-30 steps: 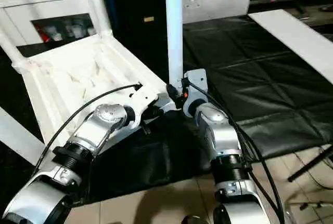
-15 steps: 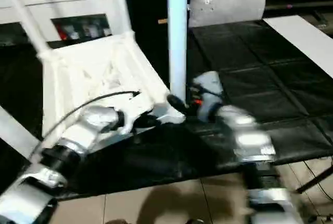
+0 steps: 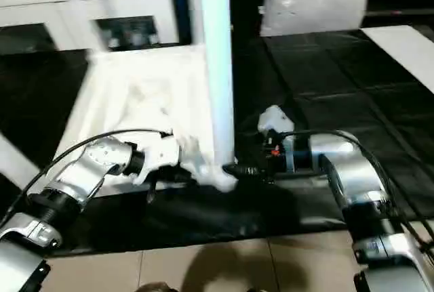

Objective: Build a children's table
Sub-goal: Rotate leg to tighten

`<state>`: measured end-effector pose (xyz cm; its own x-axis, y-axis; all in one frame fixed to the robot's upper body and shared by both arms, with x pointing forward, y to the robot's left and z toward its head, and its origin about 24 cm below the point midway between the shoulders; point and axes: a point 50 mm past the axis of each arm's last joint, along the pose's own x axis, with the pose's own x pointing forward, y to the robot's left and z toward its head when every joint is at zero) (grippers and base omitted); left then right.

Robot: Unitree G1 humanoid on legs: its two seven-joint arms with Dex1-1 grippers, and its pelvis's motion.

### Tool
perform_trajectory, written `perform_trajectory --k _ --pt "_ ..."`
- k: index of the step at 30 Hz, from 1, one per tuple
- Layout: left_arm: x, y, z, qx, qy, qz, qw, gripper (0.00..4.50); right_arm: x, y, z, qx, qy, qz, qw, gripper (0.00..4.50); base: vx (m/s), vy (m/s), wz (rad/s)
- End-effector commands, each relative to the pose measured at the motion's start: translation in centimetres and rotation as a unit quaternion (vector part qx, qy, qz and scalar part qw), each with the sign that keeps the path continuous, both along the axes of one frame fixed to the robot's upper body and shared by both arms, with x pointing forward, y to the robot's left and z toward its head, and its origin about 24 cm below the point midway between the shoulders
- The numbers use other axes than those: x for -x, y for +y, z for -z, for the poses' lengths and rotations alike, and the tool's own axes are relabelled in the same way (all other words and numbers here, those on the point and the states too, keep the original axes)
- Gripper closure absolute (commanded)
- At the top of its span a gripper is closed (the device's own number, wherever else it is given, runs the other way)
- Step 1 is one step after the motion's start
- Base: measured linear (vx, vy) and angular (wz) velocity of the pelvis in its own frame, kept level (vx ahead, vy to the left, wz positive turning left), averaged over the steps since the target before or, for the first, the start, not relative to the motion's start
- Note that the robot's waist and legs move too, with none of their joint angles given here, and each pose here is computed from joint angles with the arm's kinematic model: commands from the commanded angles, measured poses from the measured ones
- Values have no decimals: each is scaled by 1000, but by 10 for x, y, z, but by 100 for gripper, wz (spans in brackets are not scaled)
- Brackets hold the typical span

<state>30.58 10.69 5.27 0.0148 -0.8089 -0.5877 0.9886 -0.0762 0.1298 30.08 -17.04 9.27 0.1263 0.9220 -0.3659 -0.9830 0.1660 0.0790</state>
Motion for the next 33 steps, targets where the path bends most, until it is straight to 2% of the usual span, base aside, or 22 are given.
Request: perform_trajectory --k 1,8,15,16,21,22,25,27,30,31,32,33 --pt "10 -7 1 -14 2 62 998 450 0 1 -2 4 4 -26 1000 69 0 0 0" --pt "13 -5 1 -25 1 80 997 450 4 3 1 0 30 -61 998 128 0 0 0" --pt "13 -3 0 -26 1 81 996 450 4 5 5 -3 37 -65 997 186 0 0 0" --pt "13 -3 0 -26 1 80 996 450 5 6 6 -5 37 -65 997 207 0 0 0" --pt "12 -5 -1 -2 11 64 998 450 9 11 7 -23 44 -65 997 244 0 0 0" --pt "10 -8 -3 17 18 46 999 450 12 15 5 -38 49 -65 996 246 0 0 0" --pt "5 -12 -5 31 29 8 999 450 12 27 4 -61 54 -24 996 250 0 0 0" --pt "0 -17 -6 37 31 -27 998 450 9 35 10 -52 37 21 998 251 0 0 0" --pt "-5 -21 -7 47 25 -58 997 450 5 39 14 -47 37 61 996 252 0 0 0" --pt "-18 -29 -10 65 9 -136 989 450 -8 47 23 -38 39 175 983 252 0 0 0" --pt "-19 -30 -11 66 8 -143 988 450 -10 47 24 -37 40 188 981 252 0 0 0" --pt "-23 -33 -11 69 6 -168 983 450 -16 50 28 -31 40 242 969 252 0 0 0"
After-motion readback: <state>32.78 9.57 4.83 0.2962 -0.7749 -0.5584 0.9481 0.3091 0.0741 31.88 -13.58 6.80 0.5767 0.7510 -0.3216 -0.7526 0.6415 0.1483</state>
